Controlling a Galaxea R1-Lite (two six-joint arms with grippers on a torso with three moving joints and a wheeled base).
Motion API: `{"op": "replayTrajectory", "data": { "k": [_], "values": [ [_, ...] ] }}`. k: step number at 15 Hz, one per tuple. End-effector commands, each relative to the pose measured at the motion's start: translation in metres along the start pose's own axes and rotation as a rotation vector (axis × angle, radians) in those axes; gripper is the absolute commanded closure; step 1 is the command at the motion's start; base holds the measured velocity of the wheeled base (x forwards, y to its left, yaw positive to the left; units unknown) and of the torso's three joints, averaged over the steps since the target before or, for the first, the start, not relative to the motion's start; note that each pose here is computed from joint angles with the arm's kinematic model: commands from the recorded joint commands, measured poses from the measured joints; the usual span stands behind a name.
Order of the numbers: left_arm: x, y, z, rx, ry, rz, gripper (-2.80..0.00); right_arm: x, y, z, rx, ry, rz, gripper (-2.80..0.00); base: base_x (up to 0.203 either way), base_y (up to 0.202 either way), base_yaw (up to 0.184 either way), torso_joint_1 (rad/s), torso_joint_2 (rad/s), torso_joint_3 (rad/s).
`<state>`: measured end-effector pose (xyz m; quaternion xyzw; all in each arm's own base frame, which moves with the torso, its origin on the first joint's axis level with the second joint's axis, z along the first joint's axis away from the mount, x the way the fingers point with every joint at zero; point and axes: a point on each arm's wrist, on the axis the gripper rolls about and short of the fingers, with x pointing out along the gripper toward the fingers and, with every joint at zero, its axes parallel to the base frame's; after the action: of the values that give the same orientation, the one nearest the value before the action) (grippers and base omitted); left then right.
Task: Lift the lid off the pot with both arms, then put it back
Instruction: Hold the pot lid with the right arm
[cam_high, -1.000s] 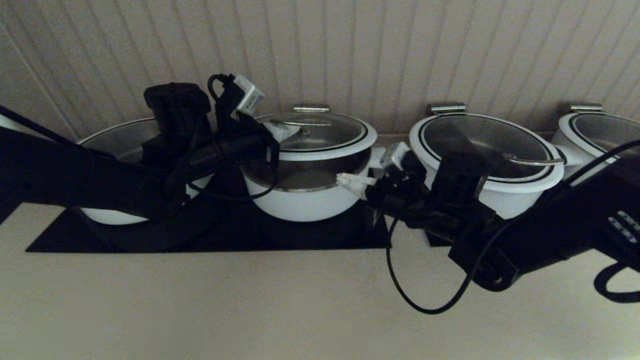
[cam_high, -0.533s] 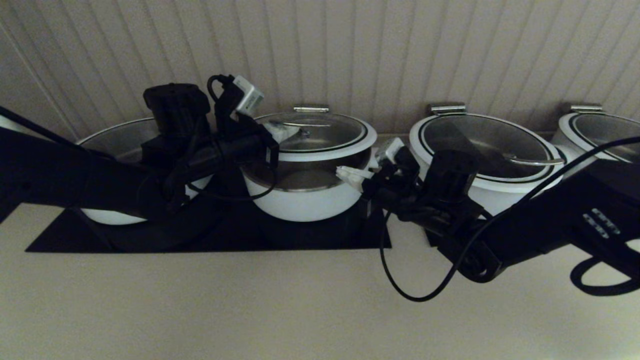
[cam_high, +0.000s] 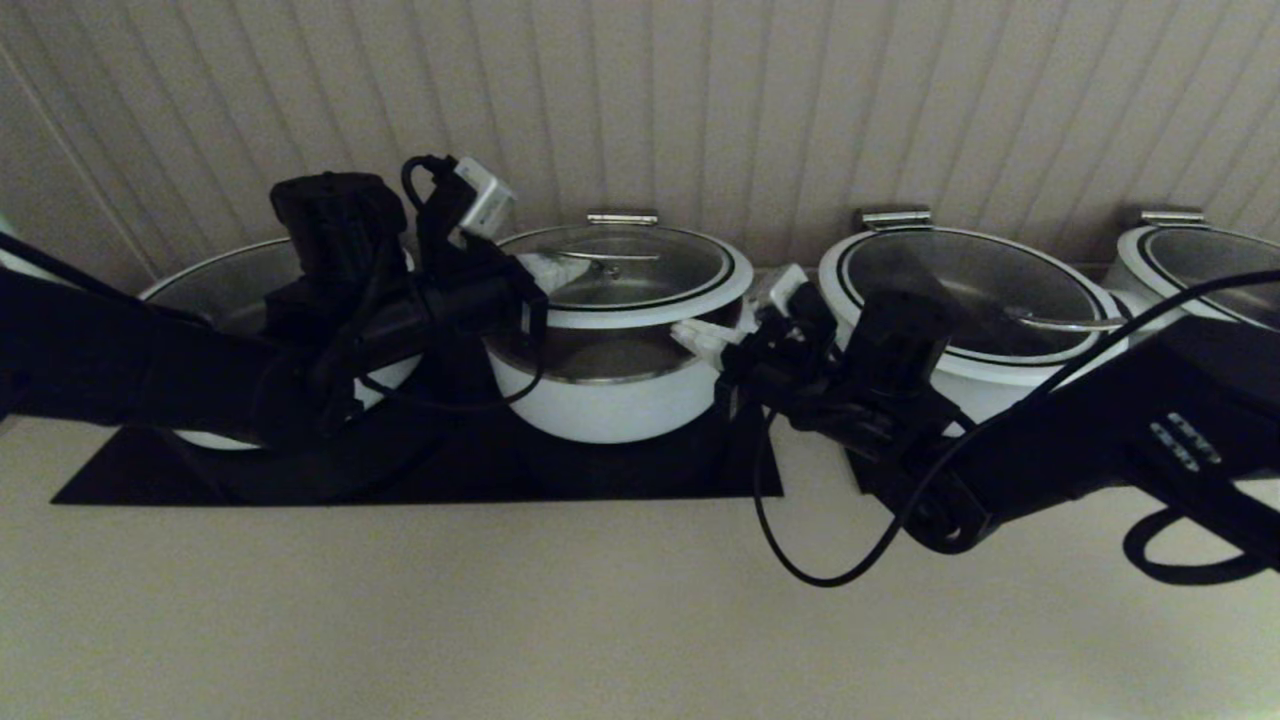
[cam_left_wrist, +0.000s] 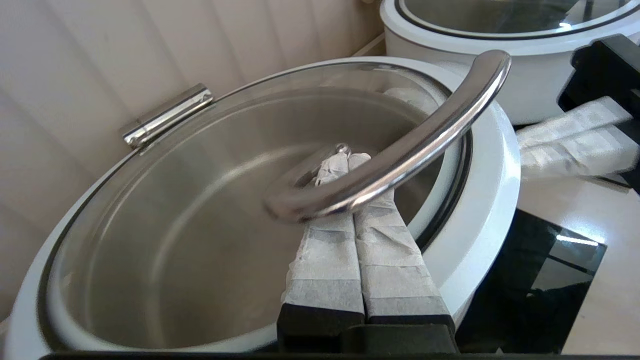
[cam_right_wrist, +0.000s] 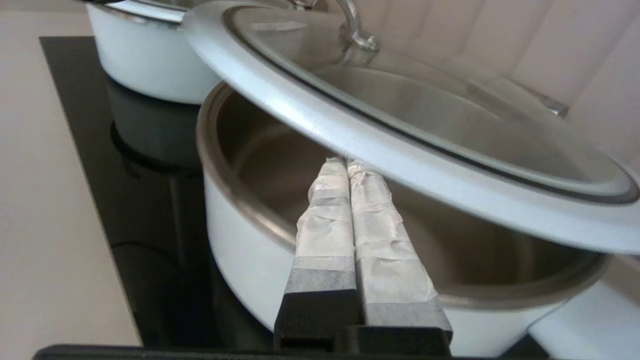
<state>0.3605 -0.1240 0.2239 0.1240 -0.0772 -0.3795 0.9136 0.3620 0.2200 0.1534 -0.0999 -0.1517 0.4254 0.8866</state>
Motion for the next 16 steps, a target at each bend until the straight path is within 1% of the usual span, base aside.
{"op": "replayTrajectory", "data": {
  "k": [1, 7, 11, 16],
  "values": [
    [-0.005, 0.001, 0.003, 0.004, -0.004, 0.007, 0.0, 0.005, -0.002, -0.001, -0.01, -0.017, -0.005, 0.0, 0.0, 0.0, 0.0, 0.0, 0.0, 0.0],
    [-0.014, 0.007, 0.001, 0.001, 0.011, 0.029, 0.0, 0.006, -0.002, -0.002, -0.01, -0.017, -0.006, 0.0, 0.0, 0.0, 0.0, 0.0, 0.0, 0.0],
    [-0.028, 0.017, -0.001, 0.005, 0.029, 0.067, 0.0, 0.006, -0.002, -0.003, -0.011, -0.018, -0.006, 0.0, 0.0, 0.0, 0.0, 0.0, 0.0, 0.0],
    [-0.046, 0.022, -0.003, 0.0, 0.055, 0.102, 0.0, 0.006, -0.002, -0.003, -0.012, -0.019, -0.008, 0.0, 0.0, 0.0, 0.0, 0.0, 0.0, 0.0]
  ]
}}
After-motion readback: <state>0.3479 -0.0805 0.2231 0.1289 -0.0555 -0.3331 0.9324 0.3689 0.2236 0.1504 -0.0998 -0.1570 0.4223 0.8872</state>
